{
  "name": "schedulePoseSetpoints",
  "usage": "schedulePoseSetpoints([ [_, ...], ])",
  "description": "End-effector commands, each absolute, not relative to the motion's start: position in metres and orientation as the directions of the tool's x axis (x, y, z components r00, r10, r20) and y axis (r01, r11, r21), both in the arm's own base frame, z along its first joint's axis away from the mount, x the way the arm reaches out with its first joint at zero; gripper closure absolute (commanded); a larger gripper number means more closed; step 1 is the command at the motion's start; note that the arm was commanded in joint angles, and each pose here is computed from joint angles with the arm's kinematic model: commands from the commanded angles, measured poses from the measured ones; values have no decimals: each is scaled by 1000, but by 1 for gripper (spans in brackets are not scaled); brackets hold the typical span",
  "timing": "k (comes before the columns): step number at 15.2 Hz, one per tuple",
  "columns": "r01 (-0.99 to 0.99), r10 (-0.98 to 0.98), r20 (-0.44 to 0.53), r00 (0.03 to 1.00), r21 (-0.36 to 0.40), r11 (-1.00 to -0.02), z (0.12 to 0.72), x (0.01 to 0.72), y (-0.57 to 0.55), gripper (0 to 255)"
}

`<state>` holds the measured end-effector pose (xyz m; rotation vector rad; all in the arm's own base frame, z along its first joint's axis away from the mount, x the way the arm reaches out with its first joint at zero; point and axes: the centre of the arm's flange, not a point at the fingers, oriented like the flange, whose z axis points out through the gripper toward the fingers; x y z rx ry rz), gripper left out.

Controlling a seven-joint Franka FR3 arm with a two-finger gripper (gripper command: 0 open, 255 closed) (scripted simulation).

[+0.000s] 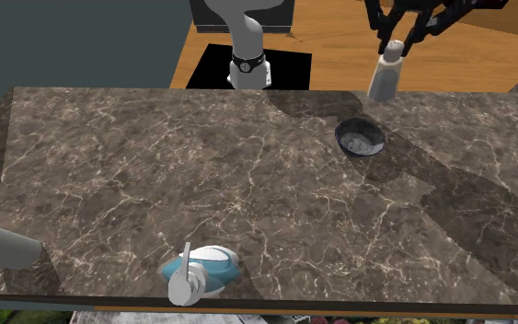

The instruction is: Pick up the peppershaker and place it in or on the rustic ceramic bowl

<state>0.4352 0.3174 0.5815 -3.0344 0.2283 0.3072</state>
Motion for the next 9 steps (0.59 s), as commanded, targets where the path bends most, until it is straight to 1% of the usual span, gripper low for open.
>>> schedulePoseSetpoints([
  [1, -158, -141, -205, 969, -68, -985, 585, 419, 339, 255],
  [9, -158, -141, -205, 969, -68, -985, 543, 419, 339, 255],
])
